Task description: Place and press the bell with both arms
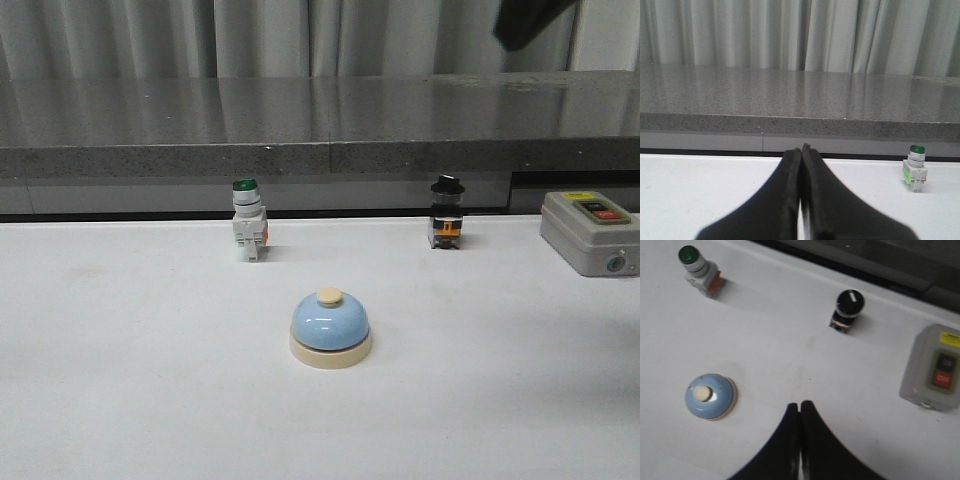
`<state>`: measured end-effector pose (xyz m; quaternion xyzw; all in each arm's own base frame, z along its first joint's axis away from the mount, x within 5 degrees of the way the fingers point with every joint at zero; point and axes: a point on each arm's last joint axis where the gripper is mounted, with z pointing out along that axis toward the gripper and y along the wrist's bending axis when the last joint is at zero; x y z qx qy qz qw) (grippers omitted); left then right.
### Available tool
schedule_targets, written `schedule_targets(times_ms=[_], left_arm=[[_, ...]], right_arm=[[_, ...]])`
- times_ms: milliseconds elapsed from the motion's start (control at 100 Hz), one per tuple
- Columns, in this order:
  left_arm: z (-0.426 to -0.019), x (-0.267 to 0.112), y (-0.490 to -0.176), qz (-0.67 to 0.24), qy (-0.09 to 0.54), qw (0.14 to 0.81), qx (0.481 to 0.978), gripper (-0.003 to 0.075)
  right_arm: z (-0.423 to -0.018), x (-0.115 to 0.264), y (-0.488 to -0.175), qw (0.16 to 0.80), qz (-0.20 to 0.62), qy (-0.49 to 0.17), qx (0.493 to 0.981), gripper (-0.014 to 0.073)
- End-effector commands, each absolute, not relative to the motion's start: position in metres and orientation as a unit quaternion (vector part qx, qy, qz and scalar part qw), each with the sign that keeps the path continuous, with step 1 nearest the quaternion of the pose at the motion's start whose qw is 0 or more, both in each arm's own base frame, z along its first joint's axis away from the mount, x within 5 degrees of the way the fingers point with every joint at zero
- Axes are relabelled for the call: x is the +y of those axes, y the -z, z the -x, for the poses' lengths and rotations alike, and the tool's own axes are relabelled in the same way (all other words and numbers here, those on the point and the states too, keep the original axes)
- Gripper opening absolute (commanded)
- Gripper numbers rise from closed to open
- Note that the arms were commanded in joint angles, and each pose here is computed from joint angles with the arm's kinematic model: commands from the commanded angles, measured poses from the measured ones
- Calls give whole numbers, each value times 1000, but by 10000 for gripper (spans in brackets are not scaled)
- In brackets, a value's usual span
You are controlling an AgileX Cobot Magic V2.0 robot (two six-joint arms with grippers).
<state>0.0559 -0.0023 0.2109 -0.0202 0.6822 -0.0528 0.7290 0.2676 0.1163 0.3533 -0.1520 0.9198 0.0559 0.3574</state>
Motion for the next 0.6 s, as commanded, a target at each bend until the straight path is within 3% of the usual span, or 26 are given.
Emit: schedule_targets(times_ms=[0, 290, 590], left_arm=[[-55, -3, -206, 19, 56, 752, 657, -20], [-55, -3, -206, 19, 56, 752, 657, -20], [-55, -3, -206, 19, 56, 752, 657, -20]], right_arm=[[-249, 93, -376, 426, 134, -55, 893, -60], [-175, 38, -369, 514, 74, -41, 853, -60], [-114, 18, -345, 581, 57, -43, 811, -60]])
